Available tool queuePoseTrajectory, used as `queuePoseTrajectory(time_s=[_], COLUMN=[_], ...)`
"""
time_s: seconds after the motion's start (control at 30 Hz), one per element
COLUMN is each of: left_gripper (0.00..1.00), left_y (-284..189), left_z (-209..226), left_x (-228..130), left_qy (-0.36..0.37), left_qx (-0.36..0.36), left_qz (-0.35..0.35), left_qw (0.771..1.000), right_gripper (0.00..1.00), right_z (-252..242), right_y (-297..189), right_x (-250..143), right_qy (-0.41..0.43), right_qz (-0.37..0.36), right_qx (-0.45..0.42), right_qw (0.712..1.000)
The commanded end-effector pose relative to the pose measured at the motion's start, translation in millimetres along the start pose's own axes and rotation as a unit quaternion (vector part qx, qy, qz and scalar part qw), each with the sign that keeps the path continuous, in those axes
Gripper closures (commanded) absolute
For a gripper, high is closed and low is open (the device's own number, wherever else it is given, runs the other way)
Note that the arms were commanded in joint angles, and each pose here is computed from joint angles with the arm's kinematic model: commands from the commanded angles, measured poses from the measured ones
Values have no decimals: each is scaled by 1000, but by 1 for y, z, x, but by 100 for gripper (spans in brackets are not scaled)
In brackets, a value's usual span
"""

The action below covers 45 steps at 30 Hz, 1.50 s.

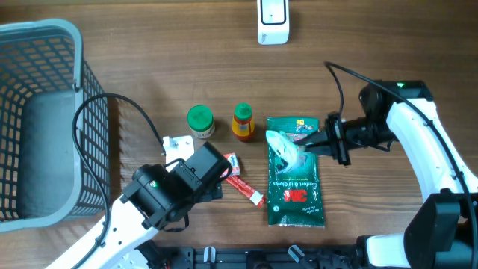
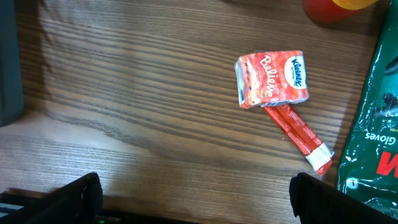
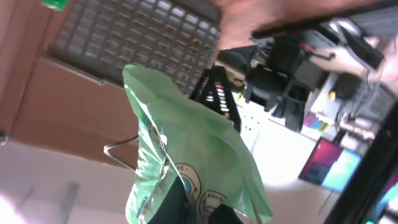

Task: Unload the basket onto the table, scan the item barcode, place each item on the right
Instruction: 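Lift the mint-green packet up toward the white scanner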

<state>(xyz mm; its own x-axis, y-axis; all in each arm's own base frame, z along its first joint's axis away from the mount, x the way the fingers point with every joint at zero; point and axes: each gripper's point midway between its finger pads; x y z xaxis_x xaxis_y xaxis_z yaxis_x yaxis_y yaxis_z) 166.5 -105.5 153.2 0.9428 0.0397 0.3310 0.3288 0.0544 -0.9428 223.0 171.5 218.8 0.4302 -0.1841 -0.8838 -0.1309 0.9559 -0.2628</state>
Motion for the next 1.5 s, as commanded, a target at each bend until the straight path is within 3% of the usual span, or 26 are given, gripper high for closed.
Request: queuePoseTrajectory(time_s=[0.0, 0.07, 0.13, 0.17, 0.23, 0.33, 0.43, 0.47, 0.5, 0.53, 0.6, 0.63, 0.77, 0.83, 0.9, 0.93, 1.13, 1.27, 1.37, 1.4, 1.47], left_gripper=[0, 0, 0, 0, 0, 0, 0, 0, 0, 0, 0, 0, 0, 0, 0, 0, 0, 0, 0, 0, 0], left_y=[-4, -4, -4, -4, -4, -4, -4, -4, -4, -4, -4, -4, -4, -4, -4, -4, -4, -4, -4, -4, -4], left_z=[-2, -2, -2, -2, -2, -2, -2, -2, -2, -2, -2, -2, -2, -2, -2, -2, -2, -2, -2, -2, -2], left_x=[3, 3, 3, 3, 3, 3, 3, 3, 3, 3, 3, 3, 3, 3, 3, 3, 3, 3, 3, 3, 3], left_qy=[6, 6, 6, 6, 6, 6, 6, 6, 6, 6, 6, 6, 6, 6, 6, 6, 6, 6, 6, 6, 6], left_qx=[-7, -7, -7, -7, -7, -7, -7, -7, -7, -7, -7, -7, -7, -7, -7, -7, -7, -7, -7, -7, -7], left_qz=[-6, -6, -6, -6, -6, -6, -6, -6, -6, -6, -6, -6, -6, -6, -6, -6, -6, -6, -6, -6, -6], left_qw=[1000, 1000, 1000, 1000, 1000, 1000, 1000, 1000, 1000, 1000, 1000, 1000, 1000, 1000, 1000, 1000, 1000, 1000, 1000, 1000, 1000], right_gripper=[96, 96, 96, 96, 95, 96, 95, 95, 95, 95, 95, 95, 95, 95, 96, 95, 95, 96, 96, 96, 95], right_z=[31, 56, 70, 78, 83, 87, 95, 100, 103, 106, 110, 112, 113, 110, 108, 108, 108, 108, 110, 111, 113], right_y=[-4, -7, -10, -14, -18, -19, -20, -20, -19, -17, -14, -12, -13, -17, -19, -19, -19, -18, -23, -25, -29], right_x=[1, 8, 0, -18, -31, -34, -35, -37, -42, -50, -66, -80, -131, -150, -159, -159, -157, -153, -151, -150, -148], right_qy=[-232, -406, -522, -615, -721, -879, -918, -935, -951, -969, -984, -989, -971, -953, -942, -941, -946, -961, -961, -965, -981], right_qz=[-2, -21, -14, 8, 8, -34, -45, -47, -50, -51, -50, -50, -56, -62, -66, -67, -65, -61, -67, -69, -67], right_qx=[49, 72, 100, 138, 162, 157, 152, 149, 146, 142, 137, 134, 121, 114, 109, 108, 110, 114, 109, 108, 109], right_qw=[972, 911, 847, 776, 674, 448, 363, 318, 267, 198, 103, 30, -200, -274, -311, -315, -299, -245, -243, -229, -144])
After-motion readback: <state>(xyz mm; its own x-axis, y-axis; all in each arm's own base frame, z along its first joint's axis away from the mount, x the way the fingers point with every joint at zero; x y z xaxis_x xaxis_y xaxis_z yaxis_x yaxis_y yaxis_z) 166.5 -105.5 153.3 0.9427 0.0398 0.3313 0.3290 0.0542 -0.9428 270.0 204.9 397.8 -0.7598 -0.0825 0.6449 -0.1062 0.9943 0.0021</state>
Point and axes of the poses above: each gripper's point midway between its finger pads, its own y axis out along the fingers, its own z axis along the line the jaws close on, x = y × z, and after that the axes turned 6 degrees about y, right-handed
